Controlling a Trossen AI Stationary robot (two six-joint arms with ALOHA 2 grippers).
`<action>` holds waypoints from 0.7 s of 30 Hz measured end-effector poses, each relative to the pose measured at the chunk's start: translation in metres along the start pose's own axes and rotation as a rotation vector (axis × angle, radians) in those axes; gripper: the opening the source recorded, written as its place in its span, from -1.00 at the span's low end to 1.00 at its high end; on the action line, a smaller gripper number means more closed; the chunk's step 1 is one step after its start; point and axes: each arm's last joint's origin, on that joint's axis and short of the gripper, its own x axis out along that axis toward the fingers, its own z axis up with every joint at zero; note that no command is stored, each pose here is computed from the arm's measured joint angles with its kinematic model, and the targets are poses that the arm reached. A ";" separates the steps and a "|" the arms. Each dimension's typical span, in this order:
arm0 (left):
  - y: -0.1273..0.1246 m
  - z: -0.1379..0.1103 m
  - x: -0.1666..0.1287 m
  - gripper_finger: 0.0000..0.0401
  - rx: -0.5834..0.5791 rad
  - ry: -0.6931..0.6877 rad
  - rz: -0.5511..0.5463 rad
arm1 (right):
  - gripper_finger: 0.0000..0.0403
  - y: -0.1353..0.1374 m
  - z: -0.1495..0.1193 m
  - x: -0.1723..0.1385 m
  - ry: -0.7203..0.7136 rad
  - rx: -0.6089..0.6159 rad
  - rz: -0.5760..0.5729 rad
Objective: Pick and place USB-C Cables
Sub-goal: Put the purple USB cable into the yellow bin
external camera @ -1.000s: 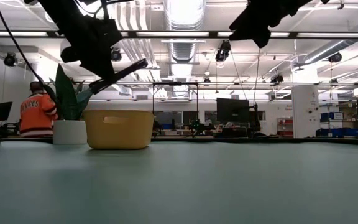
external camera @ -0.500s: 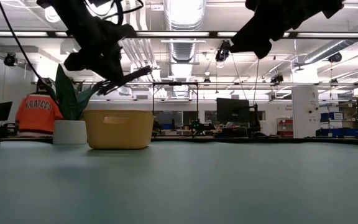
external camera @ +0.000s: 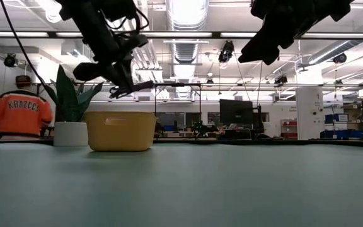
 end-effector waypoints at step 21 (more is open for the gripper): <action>0.006 0.002 0.039 -0.86 -0.134 0.085 0.065 | -0.21 0.000 -0.003 0.000 0.025 -0.017 -0.002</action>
